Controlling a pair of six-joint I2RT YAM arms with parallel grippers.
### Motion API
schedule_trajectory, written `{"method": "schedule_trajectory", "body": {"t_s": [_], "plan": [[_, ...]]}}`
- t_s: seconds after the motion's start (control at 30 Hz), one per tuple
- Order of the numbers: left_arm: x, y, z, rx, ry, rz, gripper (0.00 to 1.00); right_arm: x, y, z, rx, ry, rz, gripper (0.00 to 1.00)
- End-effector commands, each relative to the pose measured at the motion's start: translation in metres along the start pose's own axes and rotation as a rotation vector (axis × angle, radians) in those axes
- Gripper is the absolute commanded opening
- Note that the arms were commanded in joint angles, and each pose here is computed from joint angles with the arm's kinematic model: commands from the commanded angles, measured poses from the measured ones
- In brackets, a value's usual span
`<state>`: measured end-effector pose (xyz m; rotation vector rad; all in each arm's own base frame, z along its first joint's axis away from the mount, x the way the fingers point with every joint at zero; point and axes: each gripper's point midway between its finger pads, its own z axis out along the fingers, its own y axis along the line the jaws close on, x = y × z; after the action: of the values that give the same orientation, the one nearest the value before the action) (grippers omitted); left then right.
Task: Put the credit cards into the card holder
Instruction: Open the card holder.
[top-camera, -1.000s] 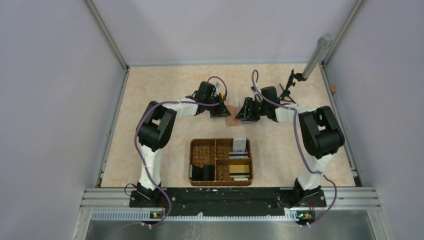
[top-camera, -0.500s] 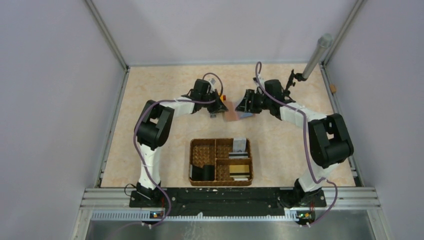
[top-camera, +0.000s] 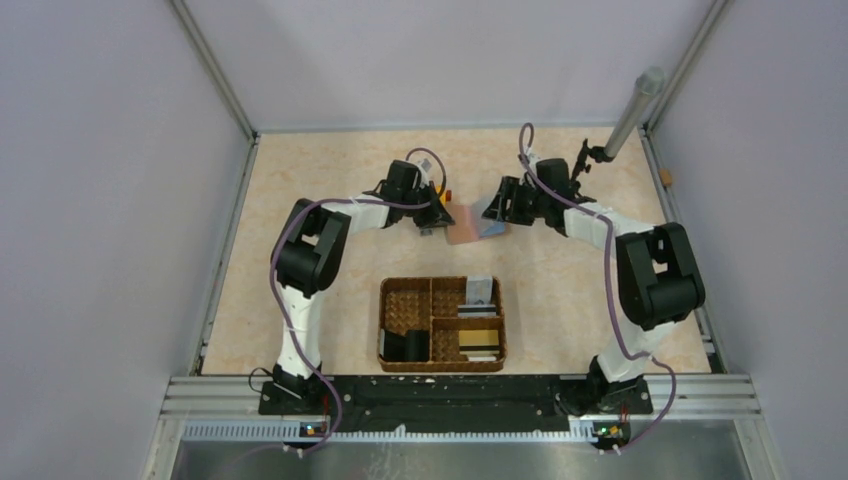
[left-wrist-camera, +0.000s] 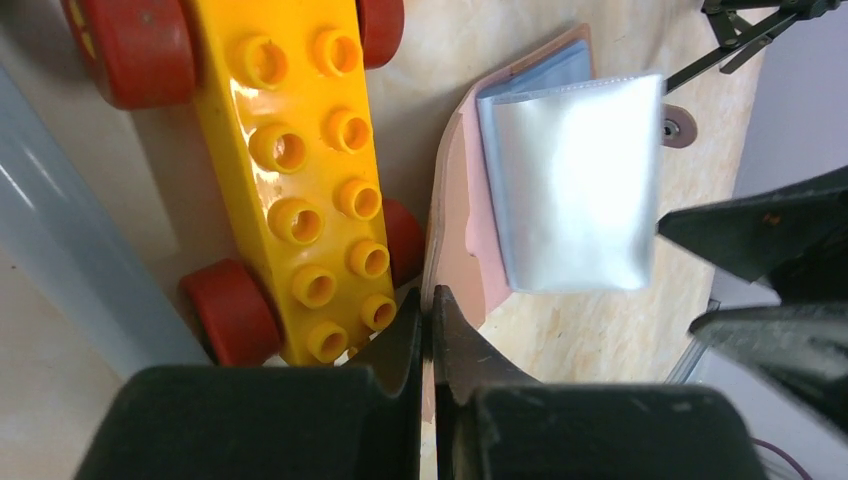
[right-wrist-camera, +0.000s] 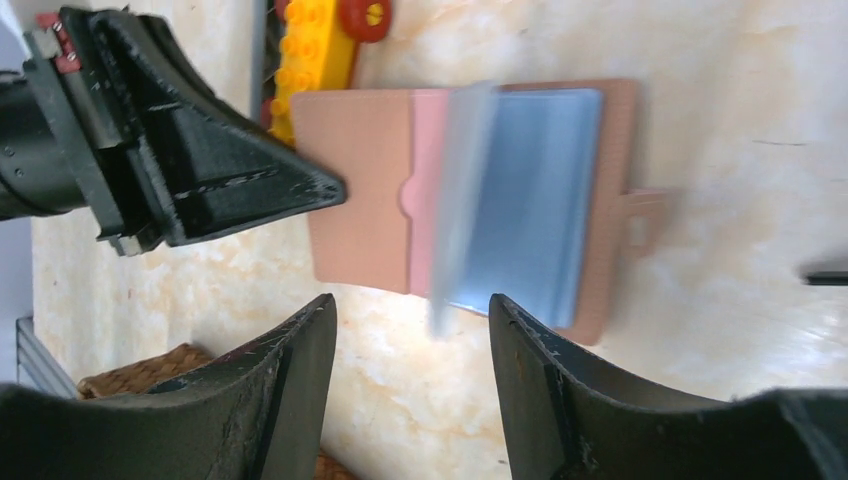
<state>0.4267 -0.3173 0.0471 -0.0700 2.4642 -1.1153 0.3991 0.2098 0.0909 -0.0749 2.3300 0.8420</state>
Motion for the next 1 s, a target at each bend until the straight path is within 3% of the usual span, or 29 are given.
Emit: {"method": "schedule_trajectory", "body": {"t_s": [0.0,0.23,0.47,0.97], "plan": [[-0.001,0.006,0.002,0.007,0.006,0.034,0.0,-0.039,-0.008,-0.013,0.024,-0.098,-0.038,0.58],[-0.002,0.004,0.002,0.009,0.008,0.042,0.0,-0.022,-0.017,0.004,-0.006,-0.015,-0.012,0.57],[-0.002,0.005,0.003,0.006,0.012,0.044,0.0,-0.015,-0.029,0.017,0.022,0.011,0.007,0.49],[-0.005,0.003,0.006,0.016,0.014,0.048,0.0,0.003,-0.035,0.032,-0.008,0.073,0.049,0.43]]}}
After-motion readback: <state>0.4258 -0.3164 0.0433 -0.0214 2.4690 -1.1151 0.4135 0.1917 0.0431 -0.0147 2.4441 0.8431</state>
